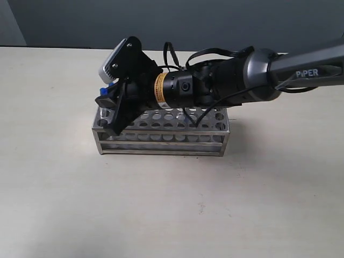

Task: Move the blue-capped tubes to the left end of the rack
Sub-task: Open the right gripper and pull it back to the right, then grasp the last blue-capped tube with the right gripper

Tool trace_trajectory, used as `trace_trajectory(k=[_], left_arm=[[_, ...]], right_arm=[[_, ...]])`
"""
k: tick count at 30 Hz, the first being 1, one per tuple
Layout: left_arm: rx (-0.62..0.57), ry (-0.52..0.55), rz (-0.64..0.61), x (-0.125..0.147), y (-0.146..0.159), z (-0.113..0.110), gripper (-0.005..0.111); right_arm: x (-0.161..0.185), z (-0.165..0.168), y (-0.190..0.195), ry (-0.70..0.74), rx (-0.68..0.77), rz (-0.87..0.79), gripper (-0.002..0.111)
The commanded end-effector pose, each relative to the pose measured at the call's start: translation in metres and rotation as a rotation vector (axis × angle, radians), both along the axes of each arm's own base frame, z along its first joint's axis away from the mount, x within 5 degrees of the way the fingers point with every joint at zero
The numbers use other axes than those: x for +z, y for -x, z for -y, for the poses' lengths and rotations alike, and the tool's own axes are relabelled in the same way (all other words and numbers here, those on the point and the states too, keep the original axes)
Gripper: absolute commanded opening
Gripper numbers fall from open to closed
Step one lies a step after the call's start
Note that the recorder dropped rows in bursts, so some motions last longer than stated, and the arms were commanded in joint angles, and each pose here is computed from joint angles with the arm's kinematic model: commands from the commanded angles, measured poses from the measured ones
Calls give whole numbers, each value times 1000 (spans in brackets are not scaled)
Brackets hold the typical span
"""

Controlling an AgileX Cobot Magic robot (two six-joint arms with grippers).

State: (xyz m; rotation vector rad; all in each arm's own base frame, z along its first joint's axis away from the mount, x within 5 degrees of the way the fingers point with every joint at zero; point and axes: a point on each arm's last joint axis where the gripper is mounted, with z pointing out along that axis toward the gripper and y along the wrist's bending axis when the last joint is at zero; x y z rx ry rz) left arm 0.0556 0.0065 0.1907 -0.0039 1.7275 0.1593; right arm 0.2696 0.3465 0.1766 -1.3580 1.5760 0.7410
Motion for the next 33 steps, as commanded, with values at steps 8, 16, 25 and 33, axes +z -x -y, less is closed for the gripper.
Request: trace_trajectory(k=[8, 16, 25, 33], left_arm=[[-5, -3, 9, 1, 0, 0, 1], [-5, -3, 9, 1, 0, 0, 1], [-5, -3, 9, 1, 0, 0, 1], [-5, -3, 9, 1, 0, 0, 1]], right_arm=[[3, -12, -11, -18, -27, -3, 27], [59, 23, -28, 92, -339, 104, 27], [54, 122, -53, -96, -512, -87, 27], [8, 142, -24, -87, -395, -192, 44]])
